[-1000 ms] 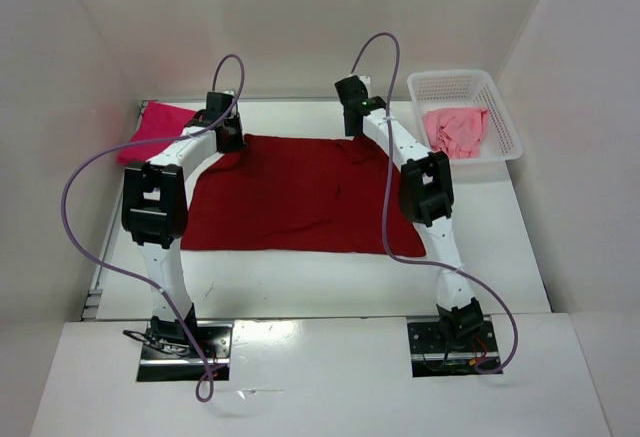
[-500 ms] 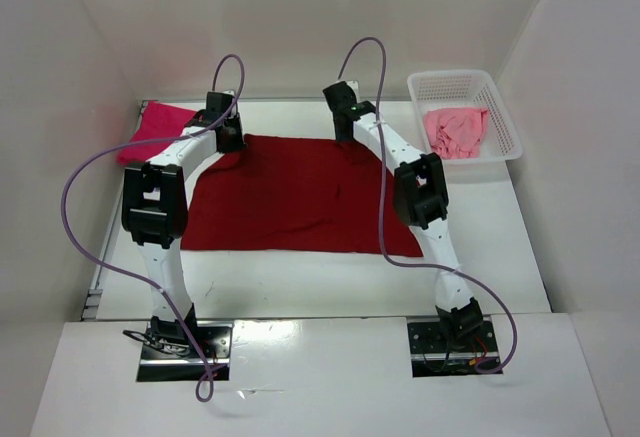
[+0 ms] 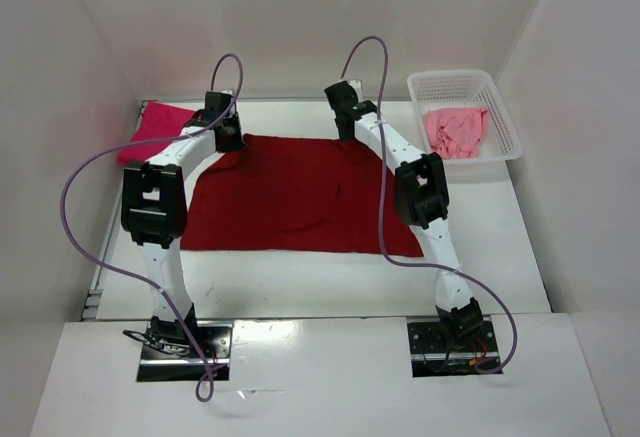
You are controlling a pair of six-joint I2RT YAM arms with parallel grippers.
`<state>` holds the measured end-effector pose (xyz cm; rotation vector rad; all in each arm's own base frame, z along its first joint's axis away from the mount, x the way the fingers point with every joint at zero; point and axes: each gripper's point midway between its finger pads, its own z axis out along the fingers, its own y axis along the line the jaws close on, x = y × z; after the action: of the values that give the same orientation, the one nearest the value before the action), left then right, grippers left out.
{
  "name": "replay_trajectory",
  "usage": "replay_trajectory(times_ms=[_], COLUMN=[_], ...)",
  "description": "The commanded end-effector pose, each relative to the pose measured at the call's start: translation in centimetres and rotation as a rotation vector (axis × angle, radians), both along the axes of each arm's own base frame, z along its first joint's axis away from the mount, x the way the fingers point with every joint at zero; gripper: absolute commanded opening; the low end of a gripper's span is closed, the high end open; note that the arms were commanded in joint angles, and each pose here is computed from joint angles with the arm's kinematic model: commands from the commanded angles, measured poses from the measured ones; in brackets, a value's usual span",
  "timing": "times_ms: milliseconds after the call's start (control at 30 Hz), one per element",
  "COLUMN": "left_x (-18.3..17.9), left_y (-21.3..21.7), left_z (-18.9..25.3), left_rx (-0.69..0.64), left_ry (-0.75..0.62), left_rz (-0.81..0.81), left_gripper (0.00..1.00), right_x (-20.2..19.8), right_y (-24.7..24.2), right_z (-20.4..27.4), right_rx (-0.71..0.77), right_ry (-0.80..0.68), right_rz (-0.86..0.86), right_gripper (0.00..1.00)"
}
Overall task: Fold and stack the t-shirts
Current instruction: Grap the side of the flattened tshirt furthest away from the robot with both arms
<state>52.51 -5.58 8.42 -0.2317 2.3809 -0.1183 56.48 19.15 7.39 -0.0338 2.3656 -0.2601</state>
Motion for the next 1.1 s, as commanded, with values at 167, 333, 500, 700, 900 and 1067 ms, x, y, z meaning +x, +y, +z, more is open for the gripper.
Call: replay_trajectory(times_ms=[167,333,500,700,900,1067], left_x=[0.6,0.6,0.9,1.1,1.0,1.3], left_y=[0.2,0.2,0.2,0.2,0.2,0.2], left_z=[0.5,0.5,0.8,0.7,0.2,0.1], left_rx=[-0.025,-0.025,-0.026,-0.026,-0.025,-0.025], left_ry=[-0.03,-0.03,-0.039,-0.039,-0.03,-0.03], left_rz=[0.02,0.02,0.02,0.02,0.02,0.02], left_gripper=[0.02,0.02,0.02,0.02,0.02,0.02], right_x=[0.5,1.1,1.0,1.6,1.9,2.2], right_y=[-0.2,-1.0,-1.4,-1.0,-1.1,-1.8], right_z=[-0.3,0.3,-0.8,0.4,3.1,3.6], right_rx=[0.0,-0.009,-0.004,0.018,0.058,0.081], right_ry=[-0.004,-0.02,0.005,-0.028,-0.066,-0.071], right_rz=[-0.017,-0.039,-0.037,-0.045,-0.048,-0.06], right_gripper=[0.37,0.33,0.33,0.24,0.19,0.08])
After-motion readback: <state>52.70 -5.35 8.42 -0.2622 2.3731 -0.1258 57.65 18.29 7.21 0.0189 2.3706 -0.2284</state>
